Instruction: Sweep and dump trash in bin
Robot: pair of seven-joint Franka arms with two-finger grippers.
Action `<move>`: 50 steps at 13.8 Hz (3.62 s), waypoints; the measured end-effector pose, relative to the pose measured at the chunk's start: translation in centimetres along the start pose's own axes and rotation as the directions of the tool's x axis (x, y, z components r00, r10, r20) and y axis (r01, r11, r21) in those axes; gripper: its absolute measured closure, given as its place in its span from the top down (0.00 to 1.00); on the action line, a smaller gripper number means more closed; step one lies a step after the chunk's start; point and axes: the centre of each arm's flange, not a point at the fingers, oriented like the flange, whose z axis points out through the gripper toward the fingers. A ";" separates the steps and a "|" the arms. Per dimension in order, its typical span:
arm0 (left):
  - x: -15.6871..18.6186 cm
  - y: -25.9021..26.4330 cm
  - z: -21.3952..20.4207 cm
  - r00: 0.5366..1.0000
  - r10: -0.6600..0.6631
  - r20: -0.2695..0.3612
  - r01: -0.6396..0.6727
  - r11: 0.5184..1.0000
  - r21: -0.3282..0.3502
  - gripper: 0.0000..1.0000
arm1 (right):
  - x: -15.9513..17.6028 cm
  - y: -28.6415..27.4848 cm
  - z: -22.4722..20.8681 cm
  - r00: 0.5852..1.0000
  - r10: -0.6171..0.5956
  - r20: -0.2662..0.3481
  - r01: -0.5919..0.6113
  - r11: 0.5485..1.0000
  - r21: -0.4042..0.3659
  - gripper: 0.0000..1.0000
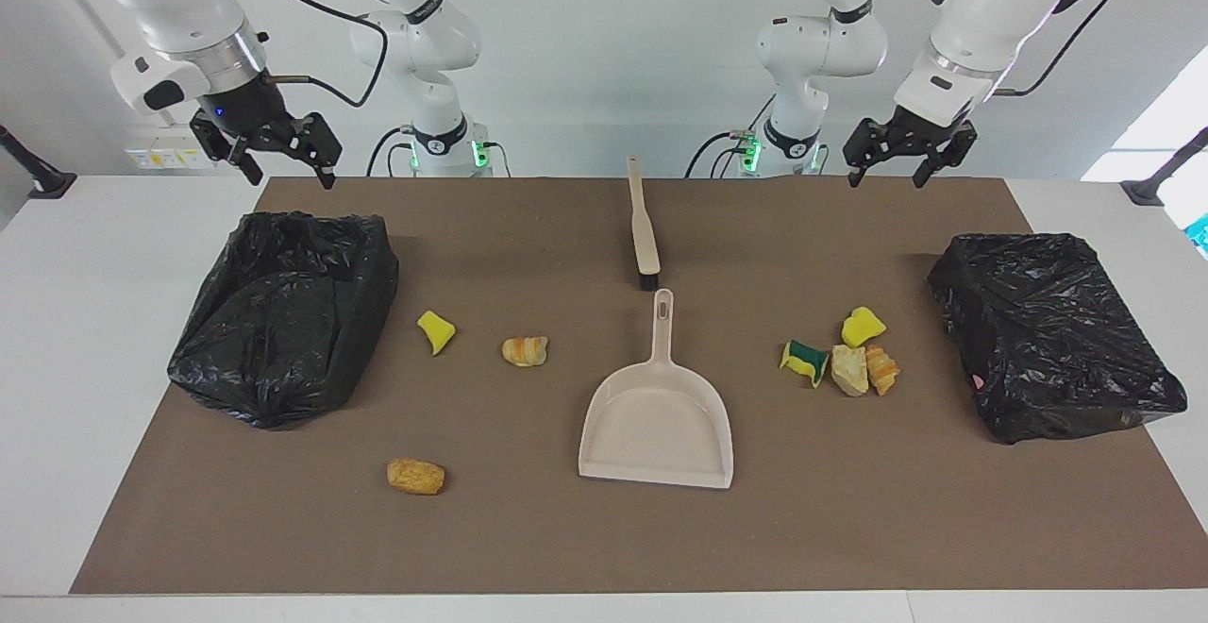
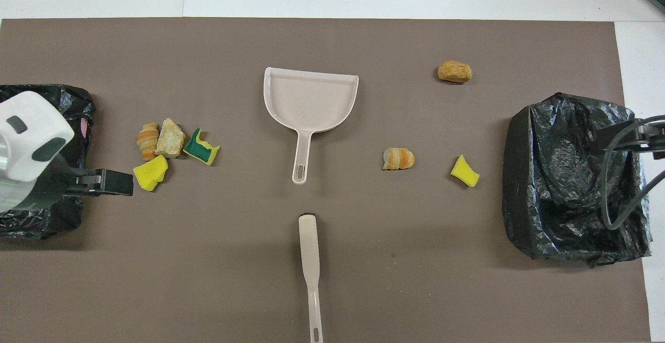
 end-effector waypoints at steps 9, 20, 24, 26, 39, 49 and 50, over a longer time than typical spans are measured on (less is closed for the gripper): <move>-4.1 11.3 6.1 0.999 0.025 0.048 -0.025 1.000 -0.001 1.00 | 0.0 0.0 0.0 1.000 0.000 0.000 0.000 1.000 0.000 1.00; -12.7 24.2 18.1 0.996 0.076 0.055 -0.077 0.997 0.013 1.00 | 0.0 0.0 0.0 1.000 0.000 0.000 0.000 1.000 0.000 1.00; -16.7 28.3 24.3 0.993 0.103 0.063 -0.106 0.994 0.038 1.00 | 0.0 0.0 0.0 1.000 0.000 0.000 0.000 1.000 0.000 1.00; -17.5 29.2 24.8 0.992 0.113 0.059 -0.115 0.993 0.037 1.00 | 0.0 -0.1 0.0 1.000 -0.002 0.000 0.002 1.000 0.000 1.00; -19.8 29.7 28.4 0.989 0.132 0.063 -0.135 0.990 0.051 0.76 | 3.1 -12.9 6.3 0.998 -0.065 0.021 0.066 0.998 -0.013 1.00; -18.4 29.1 27.1 0.989 0.113 0.100 -0.121 0.990 0.075 0.26 | 4.1 -14.2 8.3 0.999 -0.054 -0.004 0.054 0.999 0.001 1.00; -17.8 28.6 26.9 0.986 0.117 0.116 -0.128 0.988 0.084 0.26 | 4.2 -14.4 8.7 0.998 -0.055 -0.006 0.055 0.998 0.008 1.00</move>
